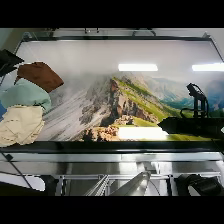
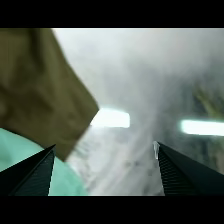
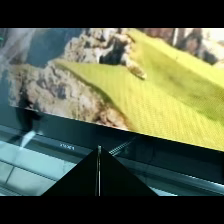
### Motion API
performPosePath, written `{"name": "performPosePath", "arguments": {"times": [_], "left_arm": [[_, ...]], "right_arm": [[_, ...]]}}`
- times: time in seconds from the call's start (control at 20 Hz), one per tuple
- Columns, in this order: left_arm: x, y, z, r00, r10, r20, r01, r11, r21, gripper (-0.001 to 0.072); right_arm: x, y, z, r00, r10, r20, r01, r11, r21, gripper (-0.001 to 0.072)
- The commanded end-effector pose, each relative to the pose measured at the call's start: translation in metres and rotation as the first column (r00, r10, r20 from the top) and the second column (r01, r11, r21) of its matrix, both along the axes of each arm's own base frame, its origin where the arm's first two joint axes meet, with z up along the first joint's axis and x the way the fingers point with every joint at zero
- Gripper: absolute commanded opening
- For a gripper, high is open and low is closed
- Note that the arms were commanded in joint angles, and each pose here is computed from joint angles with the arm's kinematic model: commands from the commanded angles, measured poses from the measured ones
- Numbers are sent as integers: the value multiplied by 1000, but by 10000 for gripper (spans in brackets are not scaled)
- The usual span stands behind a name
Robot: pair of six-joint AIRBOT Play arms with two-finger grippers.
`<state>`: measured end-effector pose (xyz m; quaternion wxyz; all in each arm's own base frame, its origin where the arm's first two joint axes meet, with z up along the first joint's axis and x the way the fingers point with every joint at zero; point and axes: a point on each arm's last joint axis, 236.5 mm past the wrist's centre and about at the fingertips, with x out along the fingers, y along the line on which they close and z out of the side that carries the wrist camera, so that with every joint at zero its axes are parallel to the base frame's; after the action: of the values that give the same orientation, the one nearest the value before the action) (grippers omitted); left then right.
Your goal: Fold the shirts.
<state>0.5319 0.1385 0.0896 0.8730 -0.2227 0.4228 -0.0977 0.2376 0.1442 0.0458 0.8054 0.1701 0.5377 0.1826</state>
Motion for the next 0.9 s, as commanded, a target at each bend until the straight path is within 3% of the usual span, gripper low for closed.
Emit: {"name": "performPosePath", "arguments": {"times": [0.0,0.2,0.45,0.5,0.55,0.6,0.65,0.75,0.85], "left_arm": [[40,79,-81,986,158,-60,-146,975,168,717],[71,100,-135,951,305,50,-309,935,176,715],[124,42,-147,963,240,124,-254,960,116,693],[130,34,-146,964,229,135,-245,962,120,547],[132,28,-147,965,220,140,-239,962,134,316],[130,21,-152,970,209,126,-226,965,136,148],[126,11,-157,978,186,96,-198,972,128,54],[114,-15,-156,991,128,30,-130,989,69,23],[110,-67,-110,997,10,72,-4,997,-83,23]], "right_arm": [[0,0,0,1000,1,0,-1,1000,0,17],[0,0,0,1000,1,0,-1,1000,0,17],[4,0,2,1000,-7,15,7,1000,3,17],[3,0,1,1000,-6,13,6,1000,3,17],[3,0,1,1000,-6,13,6,1000,3,17],[3,0,1,1000,-6,13,6,1000,3,17],[3,0,1,1000,-6,13,6,1000,3,17],[3,0,1,1000,-5,13,5,1000,3,17],[3,0,1,1000,-6,13,6,1000,3,17]]}}
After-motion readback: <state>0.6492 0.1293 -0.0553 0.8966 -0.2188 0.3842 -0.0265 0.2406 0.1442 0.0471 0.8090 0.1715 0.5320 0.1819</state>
